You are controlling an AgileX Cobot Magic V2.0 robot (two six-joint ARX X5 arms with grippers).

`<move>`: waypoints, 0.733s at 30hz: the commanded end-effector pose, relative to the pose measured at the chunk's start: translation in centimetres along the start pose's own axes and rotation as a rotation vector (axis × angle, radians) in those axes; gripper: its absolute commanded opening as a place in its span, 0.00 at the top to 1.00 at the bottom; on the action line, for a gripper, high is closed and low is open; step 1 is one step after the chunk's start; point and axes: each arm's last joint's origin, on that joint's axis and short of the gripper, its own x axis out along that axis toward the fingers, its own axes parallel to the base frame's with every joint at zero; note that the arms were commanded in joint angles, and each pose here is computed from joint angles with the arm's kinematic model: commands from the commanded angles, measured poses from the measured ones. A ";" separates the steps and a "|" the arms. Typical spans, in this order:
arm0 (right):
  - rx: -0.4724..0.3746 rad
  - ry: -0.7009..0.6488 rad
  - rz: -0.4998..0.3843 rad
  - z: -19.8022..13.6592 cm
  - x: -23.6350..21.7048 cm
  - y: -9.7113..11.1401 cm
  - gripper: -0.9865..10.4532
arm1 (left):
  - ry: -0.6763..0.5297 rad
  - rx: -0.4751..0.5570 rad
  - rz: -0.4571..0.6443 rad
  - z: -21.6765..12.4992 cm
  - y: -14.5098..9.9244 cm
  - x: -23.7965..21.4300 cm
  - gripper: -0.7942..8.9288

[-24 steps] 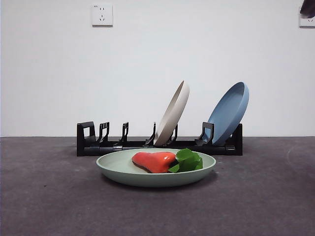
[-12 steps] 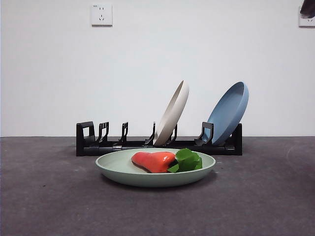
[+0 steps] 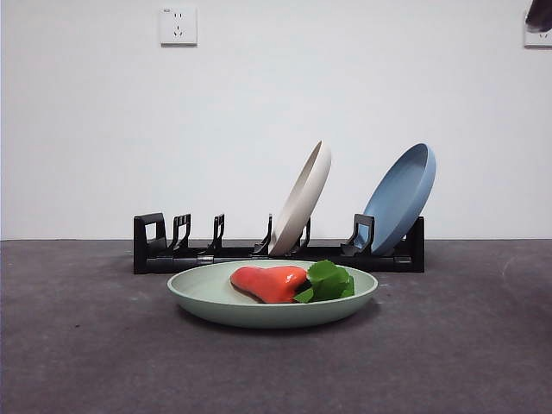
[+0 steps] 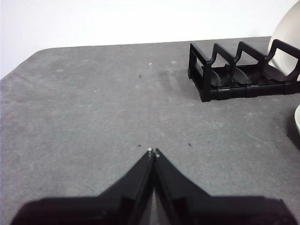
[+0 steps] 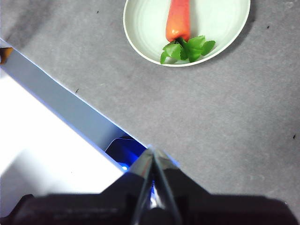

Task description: Take the green plate from the plate rack,put the plate on the table,take the carrot from the table,put the carrot in the plate

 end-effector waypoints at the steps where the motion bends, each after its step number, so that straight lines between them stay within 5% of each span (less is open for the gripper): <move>1: -0.062 -0.047 -0.038 0.0 -0.5 -0.2 0.91 | 0.004 -0.011 0.004 -0.4 0.0 0.1 0.92; 8: -0.018 -0.407 -0.139 -0.3 -2.3 -2.6 0.91 | 0.004 -0.011 0.004 -0.4 0.0 0.1 0.92; 22: 0.069 -0.826 -0.424 -9.6 4.0 -7.6 0.91 | 0.004 -0.011 0.004 -0.4 0.0 0.1 0.92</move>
